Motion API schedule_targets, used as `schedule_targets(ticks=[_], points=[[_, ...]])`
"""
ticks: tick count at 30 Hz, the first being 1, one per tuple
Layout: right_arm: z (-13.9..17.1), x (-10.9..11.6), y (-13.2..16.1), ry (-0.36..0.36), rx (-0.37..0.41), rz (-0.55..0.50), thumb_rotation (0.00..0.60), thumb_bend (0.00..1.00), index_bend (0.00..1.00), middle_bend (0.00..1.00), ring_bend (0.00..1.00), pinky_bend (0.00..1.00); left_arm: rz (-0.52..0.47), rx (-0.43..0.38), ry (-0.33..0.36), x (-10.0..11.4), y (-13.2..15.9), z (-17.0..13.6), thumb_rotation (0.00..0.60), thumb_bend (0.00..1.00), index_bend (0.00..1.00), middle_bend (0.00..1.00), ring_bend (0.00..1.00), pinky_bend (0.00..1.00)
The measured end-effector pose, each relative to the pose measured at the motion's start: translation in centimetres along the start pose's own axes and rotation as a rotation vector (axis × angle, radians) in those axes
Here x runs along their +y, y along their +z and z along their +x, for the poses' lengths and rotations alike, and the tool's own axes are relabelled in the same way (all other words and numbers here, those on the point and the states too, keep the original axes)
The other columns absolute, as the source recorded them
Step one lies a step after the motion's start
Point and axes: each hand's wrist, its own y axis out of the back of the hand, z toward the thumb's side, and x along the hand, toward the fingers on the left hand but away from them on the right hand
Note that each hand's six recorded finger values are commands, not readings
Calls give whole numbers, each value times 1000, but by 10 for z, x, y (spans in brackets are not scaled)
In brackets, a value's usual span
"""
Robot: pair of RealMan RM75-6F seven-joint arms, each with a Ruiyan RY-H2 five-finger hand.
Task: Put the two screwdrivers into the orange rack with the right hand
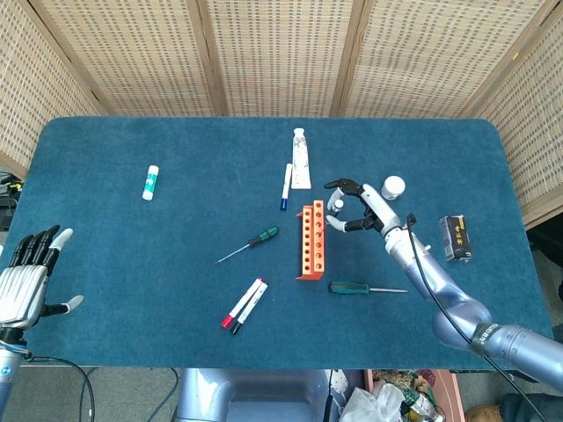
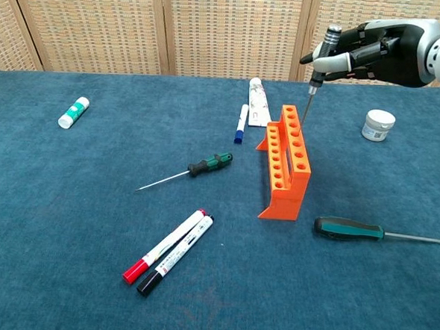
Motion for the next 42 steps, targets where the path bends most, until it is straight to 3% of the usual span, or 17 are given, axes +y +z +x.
schedule_targets(ticks=[13, 30, 42], points=[[1, 1, -6, 3, -9, 14, 600, 496, 615, 203, 0, 79, 3, -4, -5, -1, 1, 0, 600, 0, 0, 0, 0, 0], [-9, -23, -32, 27, -31, 179, 600, 498, 616, 203, 0, 79, -3, -2, -7, -1, 1, 1, 600, 0, 0, 0, 0, 0], [-18, -28, -27, 20, -31, 233, 600, 497, 616, 203, 0, 81, -4, -3, -10, -2, 0, 1, 600, 0, 0, 0, 0, 0]])
